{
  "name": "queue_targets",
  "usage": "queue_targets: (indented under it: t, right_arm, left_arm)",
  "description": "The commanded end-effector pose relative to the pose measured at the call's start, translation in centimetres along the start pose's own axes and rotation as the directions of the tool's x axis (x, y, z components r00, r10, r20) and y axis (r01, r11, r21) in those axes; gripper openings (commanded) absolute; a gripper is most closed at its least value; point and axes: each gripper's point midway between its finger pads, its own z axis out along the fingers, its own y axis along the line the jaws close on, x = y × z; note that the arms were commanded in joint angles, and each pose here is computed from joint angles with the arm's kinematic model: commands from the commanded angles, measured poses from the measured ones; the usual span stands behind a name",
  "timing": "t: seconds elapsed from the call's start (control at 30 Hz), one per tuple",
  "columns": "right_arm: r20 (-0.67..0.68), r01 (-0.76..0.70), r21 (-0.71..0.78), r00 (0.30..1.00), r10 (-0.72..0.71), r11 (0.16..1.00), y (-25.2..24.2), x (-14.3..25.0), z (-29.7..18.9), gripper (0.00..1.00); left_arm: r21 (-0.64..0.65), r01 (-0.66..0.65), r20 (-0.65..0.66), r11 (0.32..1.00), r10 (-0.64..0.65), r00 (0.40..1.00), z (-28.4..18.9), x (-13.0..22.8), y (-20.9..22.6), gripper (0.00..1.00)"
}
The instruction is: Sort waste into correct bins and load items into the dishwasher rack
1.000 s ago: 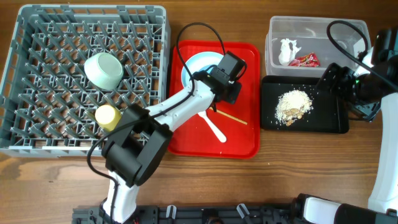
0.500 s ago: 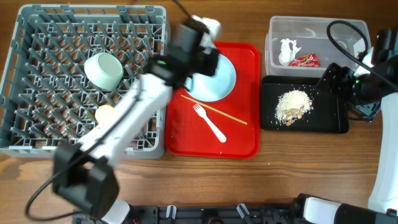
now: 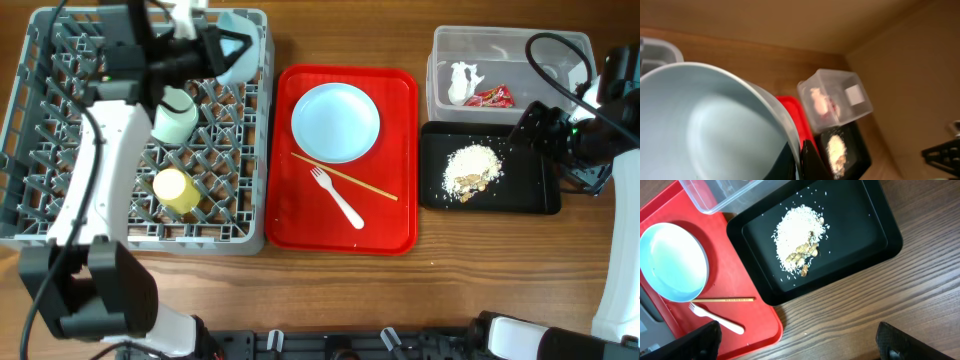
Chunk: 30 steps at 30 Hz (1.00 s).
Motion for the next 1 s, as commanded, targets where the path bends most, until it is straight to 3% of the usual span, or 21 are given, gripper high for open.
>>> queue_targets:
  t: [0.0,0.3,0.6,0.63,0.67,0.97]
  right_arm:
    - [0.022,0.014,0.011,1.000,-0.014,1.000,-0.3,-0.1,-0.5,1.00]
    - [0.021,0.014,0.012,1.000,-0.014,1.000,-0.3,-0.1,-0.5,1.00]
    - [0.020,0.013,0.011,1.000,-0.013,1.000,-0.3,-0.1,-0.5,1.00]
    - [0.020,0.013,0.011,1.000,-0.013,1.000,-0.3,-0.1,-0.5,1.00]
    - [0.020,0.013,0.011,1.000,-0.013,1.000,-0.3,-0.1,-0.5,1.00]
    - [0.021,0.013,0.012,1.000,-0.013,1.000,-0.3,-0.1,-0.5,1.00]
  left_arm:
    - [0.195,0.115,-0.060,0.974,-0.105,0.993,0.1,0.5,0.8,0.04]
    - [0.228,0.289,-0.067,0.930,-0.281,0.957,1.8,0.5,8.0,0.04]
    - [0.196,0.331,-0.012,0.923,-0.336,0.942,0.7,0.1,12.5,0.04]
    - [0.192,0.337,-0.008,0.922,-0.342,0.940,0.6,0.1,12.9,0.08]
    - [0.189,0.341,-0.004,0.921,-0.347,0.938,0.3,0.0,13.2,0.20]
    - [0.162,0.400,0.018,0.902,-0.408,0.913,-1.5,0.1,15.2,0.19]
